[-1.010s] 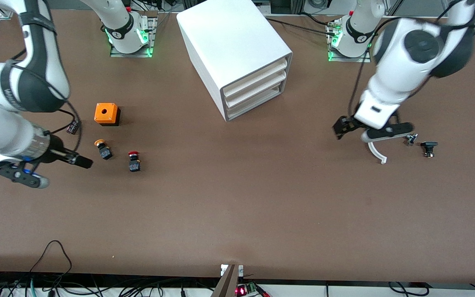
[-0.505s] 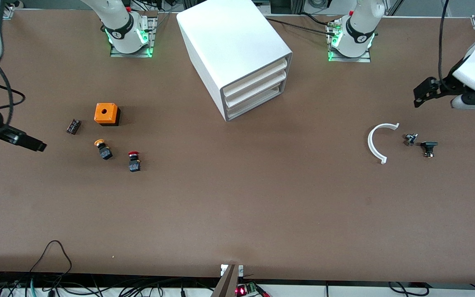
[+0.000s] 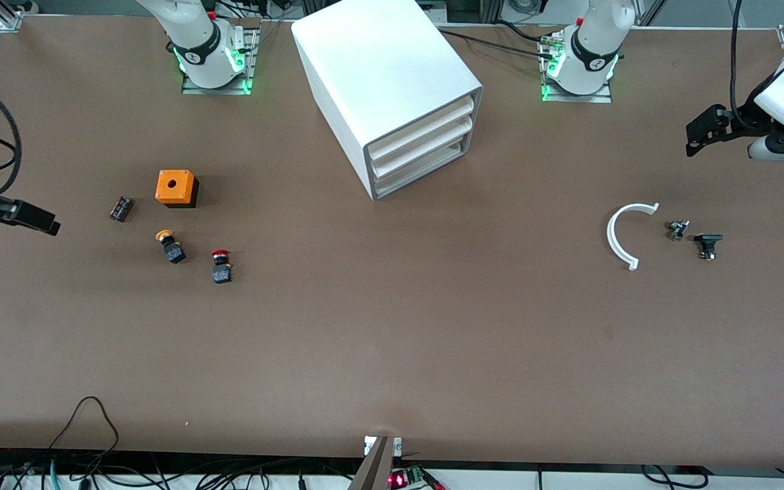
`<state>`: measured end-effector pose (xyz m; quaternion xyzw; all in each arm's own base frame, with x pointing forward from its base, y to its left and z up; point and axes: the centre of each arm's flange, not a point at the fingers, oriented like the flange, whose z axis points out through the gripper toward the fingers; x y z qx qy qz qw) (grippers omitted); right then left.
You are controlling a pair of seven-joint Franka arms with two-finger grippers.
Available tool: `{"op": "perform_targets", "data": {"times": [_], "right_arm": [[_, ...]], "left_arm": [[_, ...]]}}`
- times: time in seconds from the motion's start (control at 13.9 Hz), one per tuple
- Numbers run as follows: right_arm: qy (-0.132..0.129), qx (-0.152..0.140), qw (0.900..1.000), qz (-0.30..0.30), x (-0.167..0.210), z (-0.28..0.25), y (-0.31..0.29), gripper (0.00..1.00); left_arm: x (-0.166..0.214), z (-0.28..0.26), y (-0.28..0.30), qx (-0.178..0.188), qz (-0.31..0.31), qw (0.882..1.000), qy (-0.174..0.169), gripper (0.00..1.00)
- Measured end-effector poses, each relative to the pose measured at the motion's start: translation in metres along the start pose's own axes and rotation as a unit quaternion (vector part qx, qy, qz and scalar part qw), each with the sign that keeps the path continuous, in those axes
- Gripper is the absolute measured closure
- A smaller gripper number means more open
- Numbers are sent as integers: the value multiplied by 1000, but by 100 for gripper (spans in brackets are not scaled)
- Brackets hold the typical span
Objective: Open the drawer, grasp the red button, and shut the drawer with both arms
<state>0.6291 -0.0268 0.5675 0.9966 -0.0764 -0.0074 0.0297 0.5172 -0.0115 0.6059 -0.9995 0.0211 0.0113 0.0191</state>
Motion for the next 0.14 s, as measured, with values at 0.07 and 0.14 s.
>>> {"op": "perform_targets", "data": {"times": [0.07, 0.14], "right_arm": [[1, -1, 1000, -18, -6, -4, -3, 0], [2, -1, 999, -35, -10, -7, -4, 0]], "left_arm": [[1, -1, 0, 0, 0, 1000, 1, 0], [1, -2, 0, -1, 0, 1000, 2, 0]]}}
